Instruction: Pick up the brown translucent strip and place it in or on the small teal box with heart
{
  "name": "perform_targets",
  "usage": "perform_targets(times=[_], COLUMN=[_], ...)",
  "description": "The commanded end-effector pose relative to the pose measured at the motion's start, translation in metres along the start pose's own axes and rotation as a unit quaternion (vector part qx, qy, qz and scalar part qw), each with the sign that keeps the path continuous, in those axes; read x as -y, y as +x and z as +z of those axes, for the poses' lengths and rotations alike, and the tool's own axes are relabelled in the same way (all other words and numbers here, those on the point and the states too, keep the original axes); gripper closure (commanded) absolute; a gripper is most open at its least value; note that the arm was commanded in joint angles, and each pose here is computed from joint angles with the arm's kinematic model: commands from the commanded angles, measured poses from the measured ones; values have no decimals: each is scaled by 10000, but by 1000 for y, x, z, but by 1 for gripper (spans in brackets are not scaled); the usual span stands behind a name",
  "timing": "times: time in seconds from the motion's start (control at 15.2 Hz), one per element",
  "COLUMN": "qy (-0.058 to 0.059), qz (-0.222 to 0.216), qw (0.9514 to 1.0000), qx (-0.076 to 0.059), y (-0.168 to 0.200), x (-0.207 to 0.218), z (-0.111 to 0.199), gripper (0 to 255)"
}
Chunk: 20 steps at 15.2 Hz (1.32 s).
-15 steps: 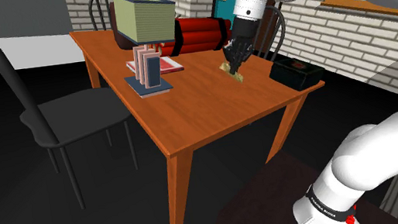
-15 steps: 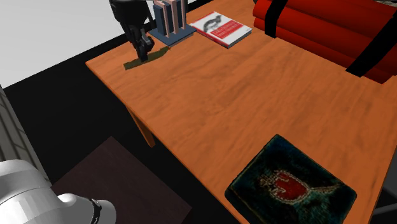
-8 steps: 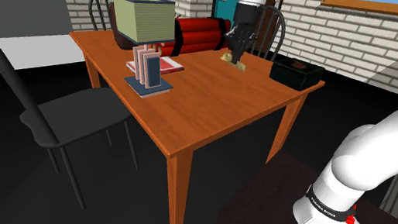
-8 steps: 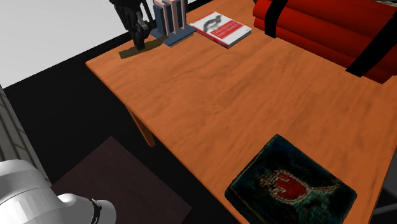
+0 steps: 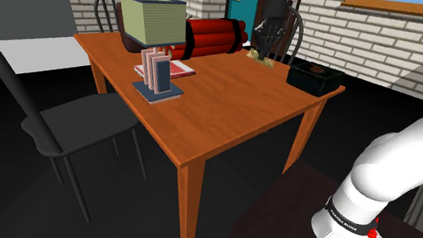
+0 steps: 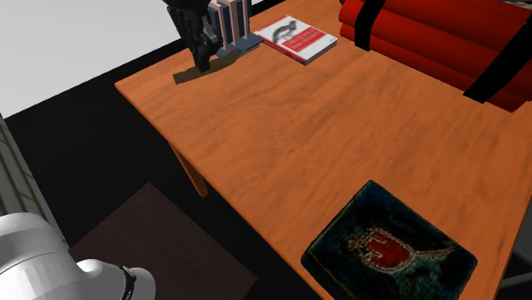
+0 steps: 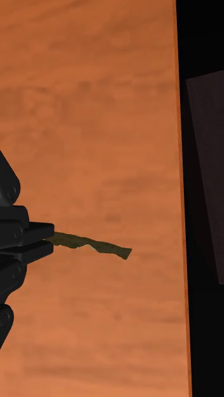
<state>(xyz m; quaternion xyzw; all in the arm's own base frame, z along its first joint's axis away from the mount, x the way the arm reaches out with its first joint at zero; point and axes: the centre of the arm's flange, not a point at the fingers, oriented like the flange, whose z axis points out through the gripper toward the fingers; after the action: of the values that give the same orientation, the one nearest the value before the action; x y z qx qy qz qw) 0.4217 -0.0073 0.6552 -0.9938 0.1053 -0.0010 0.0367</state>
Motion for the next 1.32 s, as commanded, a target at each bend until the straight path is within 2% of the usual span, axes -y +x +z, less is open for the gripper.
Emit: perform_targets(times=[0.0,1.25], qy=[1,1], qz=[-8,-9], qw=[10000,10000], qx=[3,3], y=[-2,12], x=[-24,-274], z=[-1,-22], gripper=[255,255])
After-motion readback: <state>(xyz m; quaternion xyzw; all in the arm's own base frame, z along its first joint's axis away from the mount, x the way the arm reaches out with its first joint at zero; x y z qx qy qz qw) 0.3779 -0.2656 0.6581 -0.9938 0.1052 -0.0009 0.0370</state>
